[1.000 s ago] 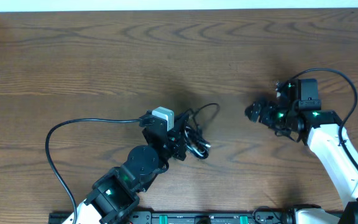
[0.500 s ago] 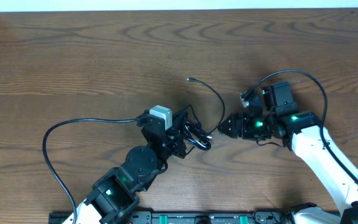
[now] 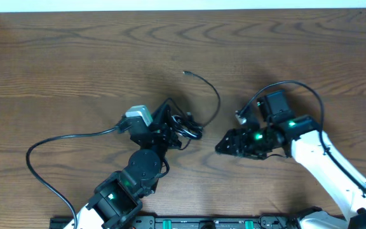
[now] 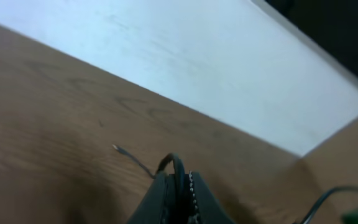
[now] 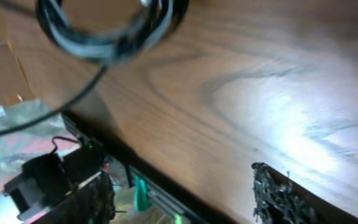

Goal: Untangle cables

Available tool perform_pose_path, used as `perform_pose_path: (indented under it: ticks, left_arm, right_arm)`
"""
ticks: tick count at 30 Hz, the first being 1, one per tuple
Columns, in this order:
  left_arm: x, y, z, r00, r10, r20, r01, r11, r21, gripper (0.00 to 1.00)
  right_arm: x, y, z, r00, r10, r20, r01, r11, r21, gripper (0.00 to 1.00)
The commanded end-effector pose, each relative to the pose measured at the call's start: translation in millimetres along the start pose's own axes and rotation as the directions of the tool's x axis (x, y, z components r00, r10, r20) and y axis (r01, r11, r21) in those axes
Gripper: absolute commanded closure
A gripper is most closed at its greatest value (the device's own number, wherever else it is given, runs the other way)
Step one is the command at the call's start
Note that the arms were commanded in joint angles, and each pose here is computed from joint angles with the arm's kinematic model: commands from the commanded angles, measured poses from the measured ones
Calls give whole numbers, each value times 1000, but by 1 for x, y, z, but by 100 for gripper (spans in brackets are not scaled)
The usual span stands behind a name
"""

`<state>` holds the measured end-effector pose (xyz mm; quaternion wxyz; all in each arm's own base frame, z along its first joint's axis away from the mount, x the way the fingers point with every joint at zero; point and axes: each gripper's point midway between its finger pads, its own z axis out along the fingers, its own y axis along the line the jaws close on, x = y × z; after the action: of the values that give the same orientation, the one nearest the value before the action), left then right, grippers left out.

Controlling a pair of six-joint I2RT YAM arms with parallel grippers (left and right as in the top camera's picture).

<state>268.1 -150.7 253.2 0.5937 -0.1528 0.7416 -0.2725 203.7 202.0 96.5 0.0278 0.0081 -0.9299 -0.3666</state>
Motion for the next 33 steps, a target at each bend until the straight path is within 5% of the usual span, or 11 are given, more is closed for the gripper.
perform_pose_path:
  ticks: [1, 4, 7, 12, 18, 24, 27, 33]
  left_arm:
    - [-10, 5, 1, 989, -139, 50, 140, 990, -31, 92]
    - [-7, 6, 3, 990, -134, 44, 136, 990, -38, 92]
    - [-4, 5, 4, 991, -129, 31, 130, 991, -36, 92]
    - [-3, 5, 5, 993, -116, 29, 117, 992, -38, 92]
    - [-3, 5, 5, 993, -116, 28, 117, 992, -38, 92]
    - [-4, 5, 4, 997, -72, 30, 74, 996, -40, 92]
    - [-7, 5, 3, 999, -16, 39, 17, 999, -39, 92]
    - [-35, -11, -5, 989, 60, 134, -63, 998, 19, 92]
  right_arm:
    - [14, 14, 11, 992, 120, -50, -122, 992, -24, 32]
    - [12, 25, 22, 969, 243, -43, -245, 968, -49, 36]
    - [6, 34, 30, 938, 346, -30, -347, 933, -95, 23]
    - [-5, 49, 45, 886, 462, -28, -458, 865, -205, 21]
    - [-22, 77, 60, 875, 482, -45, -467, 817, -339, 21]
    - [-6, 90, 95, 908, 410, -90, -416, 847, -331, 55]
    - [4, 82, 111, 953, 296, -67, -302, 908, -292, 83]
    - [5, 46, 123, 957, 288, 19, -282, 948, -151, 91]
